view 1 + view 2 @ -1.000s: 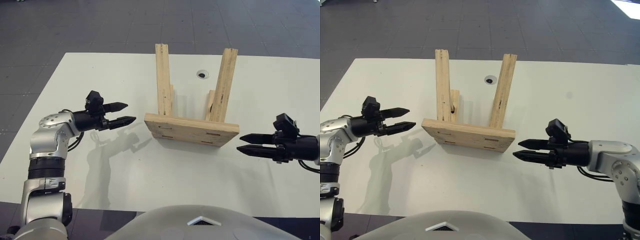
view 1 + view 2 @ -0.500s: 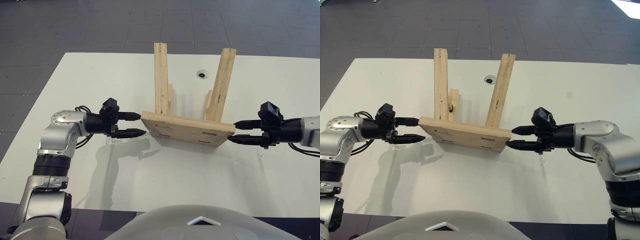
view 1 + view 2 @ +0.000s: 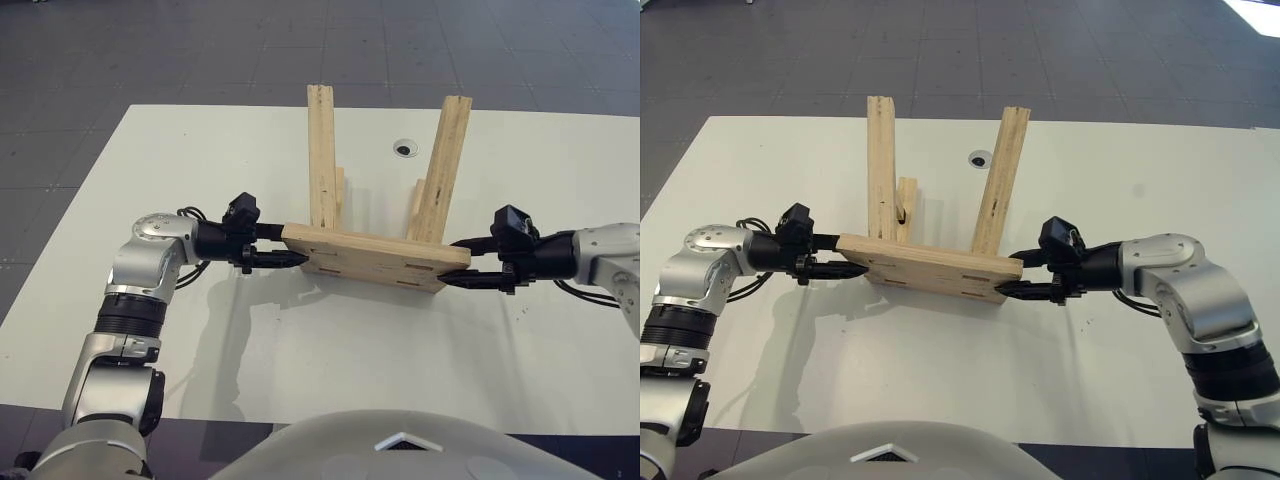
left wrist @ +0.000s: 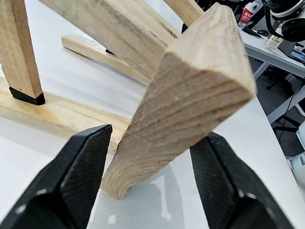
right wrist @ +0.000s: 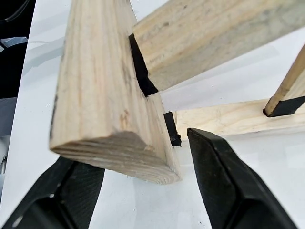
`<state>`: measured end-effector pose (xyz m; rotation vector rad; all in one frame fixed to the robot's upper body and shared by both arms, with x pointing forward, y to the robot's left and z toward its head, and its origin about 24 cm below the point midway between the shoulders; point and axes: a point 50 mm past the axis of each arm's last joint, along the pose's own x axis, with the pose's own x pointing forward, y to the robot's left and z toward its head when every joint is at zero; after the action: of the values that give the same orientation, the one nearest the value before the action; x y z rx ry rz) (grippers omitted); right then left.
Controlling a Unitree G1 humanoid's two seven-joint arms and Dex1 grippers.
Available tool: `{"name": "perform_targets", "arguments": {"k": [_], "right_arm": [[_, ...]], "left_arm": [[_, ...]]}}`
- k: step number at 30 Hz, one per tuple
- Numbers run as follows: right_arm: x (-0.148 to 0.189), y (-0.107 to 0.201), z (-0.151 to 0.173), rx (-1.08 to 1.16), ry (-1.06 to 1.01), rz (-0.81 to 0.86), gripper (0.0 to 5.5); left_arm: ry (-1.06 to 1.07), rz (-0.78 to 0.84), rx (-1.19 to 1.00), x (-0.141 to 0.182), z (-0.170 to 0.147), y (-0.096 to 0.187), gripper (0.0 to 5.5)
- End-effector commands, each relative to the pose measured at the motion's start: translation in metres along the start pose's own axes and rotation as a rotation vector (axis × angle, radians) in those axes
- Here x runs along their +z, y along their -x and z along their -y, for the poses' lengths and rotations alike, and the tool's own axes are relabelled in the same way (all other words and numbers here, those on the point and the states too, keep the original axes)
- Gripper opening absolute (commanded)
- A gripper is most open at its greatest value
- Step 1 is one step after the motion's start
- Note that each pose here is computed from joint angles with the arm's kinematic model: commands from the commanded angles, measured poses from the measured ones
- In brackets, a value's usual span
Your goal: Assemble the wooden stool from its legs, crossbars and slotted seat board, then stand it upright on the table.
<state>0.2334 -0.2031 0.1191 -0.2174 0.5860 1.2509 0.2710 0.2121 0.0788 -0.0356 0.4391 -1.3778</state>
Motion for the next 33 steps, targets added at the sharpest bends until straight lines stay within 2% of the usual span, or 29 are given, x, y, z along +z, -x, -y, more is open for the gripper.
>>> {"name": "perform_targets", "arguments": {"k": [1,4,11,15,18,24,27,29,31,33], "right_arm": [[-0.005,-0.004,0.002,-0.015,0.031,-0.014,2.16],[-0.012,-0.013,0.006,-0.024,0.030,-0.023,1.64],[-0.016,-0.022,0.012,-0.013,0.014,-0.012,1.58],[0.016,0.005,0.007,0.031,-0.077,0.169,1.58],[0.038,0.021,0.003,0.066,-0.170,0.270,1.58],[0.084,0.045,0.017,0.118,-0.439,0.667,1.58],[0.100,0.046,0.030,0.091,-0.546,0.811,1.57],[0.119,0.042,0.045,0.022,-0.632,0.910,1.57],[0.131,0.032,0.060,-0.063,-0.752,0.965,1.57],[0.128,0.022,0.073,-0.143,-0.899,0.967,1.57]], "left_arm": [[-0.013,-0.011,-0.024,0.005,0.000,0.002,2.08],[0.000,-0.024,-0.046,0.000,0.002,0.000,1.92],[0.016,-0.011,-0.070,0.002,0.002,-0.001,1.87],[0.088,0.212,-0.101,0.049,0.014,0.005,1.87],[0.224,0.330,-0.164,0.083,0.032,0.014,1.87],[0.458,0.442,-0.314,0.113,0.046,0.005,1.81],[0.511,0.508,-0.367,0.127,0.044,-0.001,1.52],[0.542,0.626,-0.370,0.145,0.035,-0.002,1.37],[0.582,0.748,-0.314,0.162,0.023,-0.002,1.31],[0.657,0.823,-0.216,0.175,0.008,-0.005,1.31]]}}
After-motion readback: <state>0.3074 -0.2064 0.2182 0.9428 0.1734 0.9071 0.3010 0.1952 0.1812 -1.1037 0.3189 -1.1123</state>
